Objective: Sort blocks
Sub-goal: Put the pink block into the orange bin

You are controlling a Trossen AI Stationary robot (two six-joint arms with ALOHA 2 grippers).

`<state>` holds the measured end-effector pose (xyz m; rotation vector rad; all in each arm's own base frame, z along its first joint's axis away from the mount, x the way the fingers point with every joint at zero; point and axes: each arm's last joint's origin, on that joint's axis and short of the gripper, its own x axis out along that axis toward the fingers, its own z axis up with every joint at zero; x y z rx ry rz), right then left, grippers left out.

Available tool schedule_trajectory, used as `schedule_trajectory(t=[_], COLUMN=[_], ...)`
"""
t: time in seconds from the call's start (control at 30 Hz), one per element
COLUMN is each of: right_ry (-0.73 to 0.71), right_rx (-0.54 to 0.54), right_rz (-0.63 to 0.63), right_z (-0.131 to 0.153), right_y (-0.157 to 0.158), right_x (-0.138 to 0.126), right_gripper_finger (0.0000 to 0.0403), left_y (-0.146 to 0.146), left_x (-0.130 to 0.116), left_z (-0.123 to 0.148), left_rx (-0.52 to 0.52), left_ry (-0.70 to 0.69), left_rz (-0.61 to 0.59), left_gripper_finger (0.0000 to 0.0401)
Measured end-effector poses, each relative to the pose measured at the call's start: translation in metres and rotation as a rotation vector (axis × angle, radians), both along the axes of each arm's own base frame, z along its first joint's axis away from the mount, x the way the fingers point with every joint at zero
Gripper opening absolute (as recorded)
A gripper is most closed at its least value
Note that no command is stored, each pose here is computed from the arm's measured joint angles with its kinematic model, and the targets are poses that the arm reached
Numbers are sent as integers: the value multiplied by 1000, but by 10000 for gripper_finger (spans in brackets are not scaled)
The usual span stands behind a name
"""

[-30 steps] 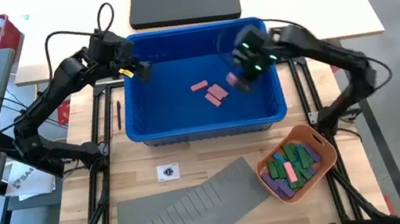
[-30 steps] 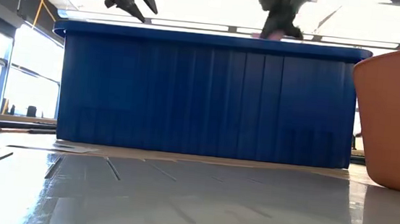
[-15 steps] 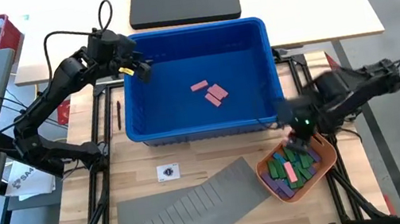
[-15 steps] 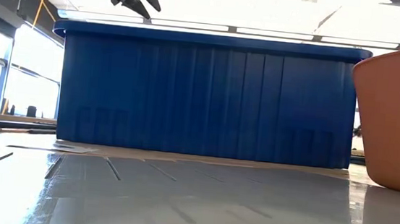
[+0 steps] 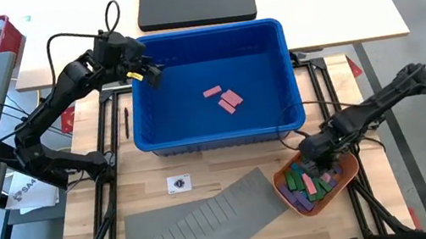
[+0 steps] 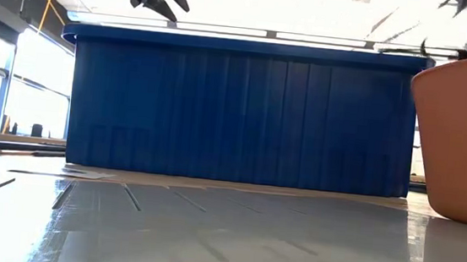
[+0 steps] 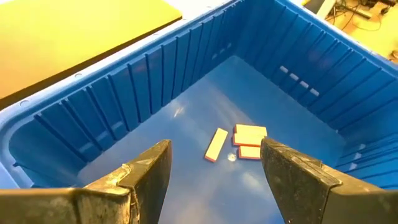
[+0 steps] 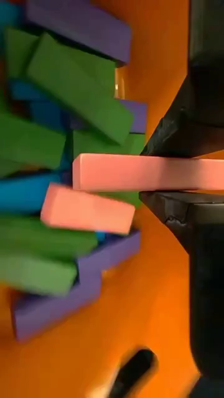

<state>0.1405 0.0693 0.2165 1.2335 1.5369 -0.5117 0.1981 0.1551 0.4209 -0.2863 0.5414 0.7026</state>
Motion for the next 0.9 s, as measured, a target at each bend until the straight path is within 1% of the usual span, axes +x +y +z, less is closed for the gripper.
schedule_trajectory(t=[0.03, 0.1, 0.23, 0.3, 0.4, 0.47, 0.57, 0.63, 0.7, 0.77, 0.83, 0.9], right_ry=[19, 2, 19, 23, 22, 16, -39, -146, -326, -508, -647, -738], right_rx=[13, 42, 51, 56, 65, 79, 117, 132, 131, 109, 76, 23], right_rz=[-21, -30, -47, -50, -71, -71, -70, -50, -19, -2, -21, -72], right_z=[-7, -13, -16, -14, -4, 7, 40, 68, 101, 130, 153, 169], right_y=[0, 1, 1, 1, 1, 1, 2, 3, 5, 3, -3, -15], right_x=[-1, 1, 0, -1, -1, -2, 1, 6, 14, 22, 34, 50], right_gripper_finger=[70, 72, 78, 91, 128, 156, 183, 187, 186, 184, 183, 183], left_y=[0, 0, 0, 0, 0, 0, 0, 0, 1, 1, 1, 1], left_x=[0, 0, 0, 0, 1, 1, 1, 1, 1, 1, 1, 1], left_z=[0, 0, 0, 1, 1, 1, 1, 1, 1, 1, 2, 2], left_rx=[-6, -24, -58, -60, -57, -56, -55, -55, -45, -28, -17, -12], left_ry=[-5, -20, -50, -60, -64, -65, -65, -65, -59, -46, -44, -40], left_rz=[5, 21, 52, 57, 57, 57, 57, 57, 49, 35, 27, 22], left_gripper_finger=[238, 238, 238, 238, 238, 238, 238, 238, 238, 238, 238, 238])
